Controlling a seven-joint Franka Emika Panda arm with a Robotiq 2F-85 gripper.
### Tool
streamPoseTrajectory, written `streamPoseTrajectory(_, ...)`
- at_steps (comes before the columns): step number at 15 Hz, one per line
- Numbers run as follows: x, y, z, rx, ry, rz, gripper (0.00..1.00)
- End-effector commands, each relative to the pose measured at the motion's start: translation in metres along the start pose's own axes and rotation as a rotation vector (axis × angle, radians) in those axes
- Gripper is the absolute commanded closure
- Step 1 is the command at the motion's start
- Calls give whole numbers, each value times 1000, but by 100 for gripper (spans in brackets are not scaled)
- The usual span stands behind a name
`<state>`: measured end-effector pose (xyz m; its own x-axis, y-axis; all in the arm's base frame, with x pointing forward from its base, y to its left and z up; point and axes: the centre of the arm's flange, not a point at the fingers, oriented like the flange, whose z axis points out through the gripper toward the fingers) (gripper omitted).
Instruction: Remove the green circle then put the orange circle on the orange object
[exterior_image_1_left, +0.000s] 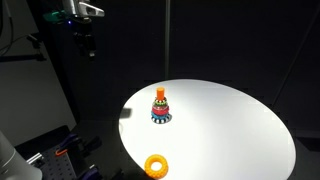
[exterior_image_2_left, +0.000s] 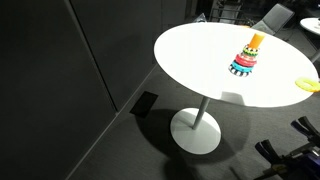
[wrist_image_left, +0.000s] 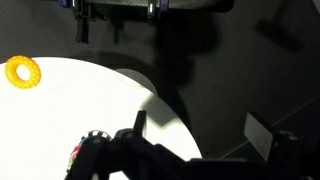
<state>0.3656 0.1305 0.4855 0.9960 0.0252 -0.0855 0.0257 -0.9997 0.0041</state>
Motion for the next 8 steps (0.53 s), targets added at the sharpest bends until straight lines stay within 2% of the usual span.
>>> streamPoseTrajectory(1, 19, 13, 2, -11, 22, 69, 0)
streamPoseTrajectory(2, 22, 17, 4, -9, 27, 79, 0)
streamPoseTrajectory(3, 53, 33, 19, -8, 33, 92, 0)
streamPoseTrajectory(8, 105, 71, 57, -27, 81, 156, 0)
